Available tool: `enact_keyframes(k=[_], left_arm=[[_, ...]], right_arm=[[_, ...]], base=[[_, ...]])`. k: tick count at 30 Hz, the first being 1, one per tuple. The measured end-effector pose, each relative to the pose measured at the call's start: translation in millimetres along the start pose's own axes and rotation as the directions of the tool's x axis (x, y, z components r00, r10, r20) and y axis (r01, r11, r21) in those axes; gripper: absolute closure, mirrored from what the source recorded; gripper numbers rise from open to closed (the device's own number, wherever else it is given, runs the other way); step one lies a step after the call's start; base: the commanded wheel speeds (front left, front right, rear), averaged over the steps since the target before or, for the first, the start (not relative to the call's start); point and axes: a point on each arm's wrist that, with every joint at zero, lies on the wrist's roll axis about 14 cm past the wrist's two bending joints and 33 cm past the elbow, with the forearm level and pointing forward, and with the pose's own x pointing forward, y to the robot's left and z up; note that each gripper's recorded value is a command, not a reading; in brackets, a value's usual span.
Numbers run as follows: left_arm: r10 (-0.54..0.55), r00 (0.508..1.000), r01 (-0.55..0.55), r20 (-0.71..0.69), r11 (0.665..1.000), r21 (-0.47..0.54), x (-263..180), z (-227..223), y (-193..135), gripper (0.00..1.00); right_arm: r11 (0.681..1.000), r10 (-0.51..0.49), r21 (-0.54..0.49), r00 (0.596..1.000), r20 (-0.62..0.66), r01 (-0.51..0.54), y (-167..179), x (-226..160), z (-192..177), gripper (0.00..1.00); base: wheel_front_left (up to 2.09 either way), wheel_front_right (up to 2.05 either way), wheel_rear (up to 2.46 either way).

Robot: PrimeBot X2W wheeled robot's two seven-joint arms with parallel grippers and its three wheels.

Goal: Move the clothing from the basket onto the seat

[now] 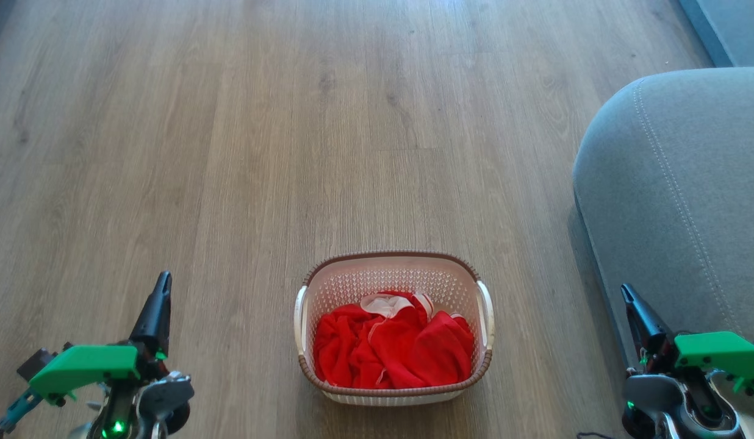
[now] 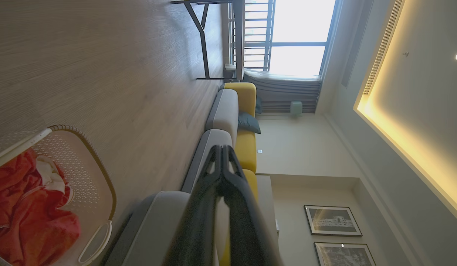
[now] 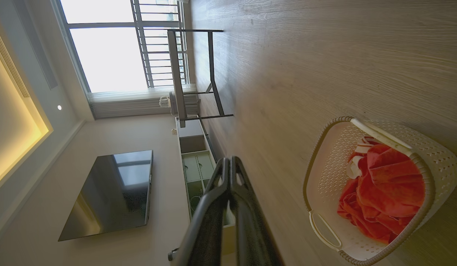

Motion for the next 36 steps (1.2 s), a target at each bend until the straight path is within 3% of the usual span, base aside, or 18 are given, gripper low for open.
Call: enact_keyframes(k=[36], left_arm=[[0.000,1.000,0.000,0.000,1.000,0.000,0.0,0.0,0.0,1.00]], right_arm=[[1.000,0.000,0.000,1.000,0.000,0.000,0.0,0.0,-0.1,1.00]], base=[[0.00,0.00,0.00]])
